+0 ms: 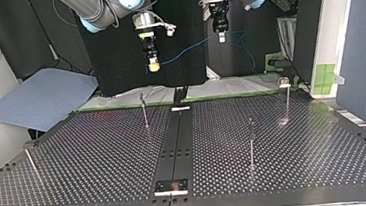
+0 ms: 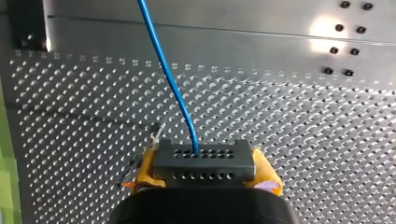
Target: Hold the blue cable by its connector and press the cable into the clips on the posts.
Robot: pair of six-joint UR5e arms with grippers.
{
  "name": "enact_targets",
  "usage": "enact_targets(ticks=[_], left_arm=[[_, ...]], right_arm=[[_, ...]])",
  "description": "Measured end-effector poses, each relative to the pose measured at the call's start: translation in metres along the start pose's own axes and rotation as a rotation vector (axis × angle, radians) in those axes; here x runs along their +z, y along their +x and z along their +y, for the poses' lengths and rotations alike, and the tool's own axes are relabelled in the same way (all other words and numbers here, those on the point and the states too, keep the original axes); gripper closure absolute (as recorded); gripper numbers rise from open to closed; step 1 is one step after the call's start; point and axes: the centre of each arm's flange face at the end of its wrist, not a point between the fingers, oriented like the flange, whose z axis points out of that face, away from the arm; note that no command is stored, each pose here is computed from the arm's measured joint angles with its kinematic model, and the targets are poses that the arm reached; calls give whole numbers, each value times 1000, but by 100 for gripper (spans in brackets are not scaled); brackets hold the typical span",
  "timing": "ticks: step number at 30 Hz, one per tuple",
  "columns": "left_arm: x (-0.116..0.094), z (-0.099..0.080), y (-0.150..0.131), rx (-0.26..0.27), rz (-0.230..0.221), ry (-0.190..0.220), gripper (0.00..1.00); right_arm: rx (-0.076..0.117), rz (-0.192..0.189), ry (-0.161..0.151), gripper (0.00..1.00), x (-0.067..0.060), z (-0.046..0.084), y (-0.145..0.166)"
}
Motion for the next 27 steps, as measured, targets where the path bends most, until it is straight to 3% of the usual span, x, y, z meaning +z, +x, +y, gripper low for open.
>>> enact_targets(ticks=[4,10,18,22,27], left_arm=[[-2,5,-10,-8,1,-31,100],[8,7,-32,-36,-13,-48,100],[17,7,-62,-68,-35,-48,100],[31,9,-83,-86,-58,-49,100],[50,13,-111,-87,-87,-51,100]], right_arm=[[24,15,23,100,5,0,19],[17,69,69,100,16,-9,58],[35,162,87,100,29,-13,118],[44,210,90,100,34,-14,150],[48,229,91,100,39,-15,164]])
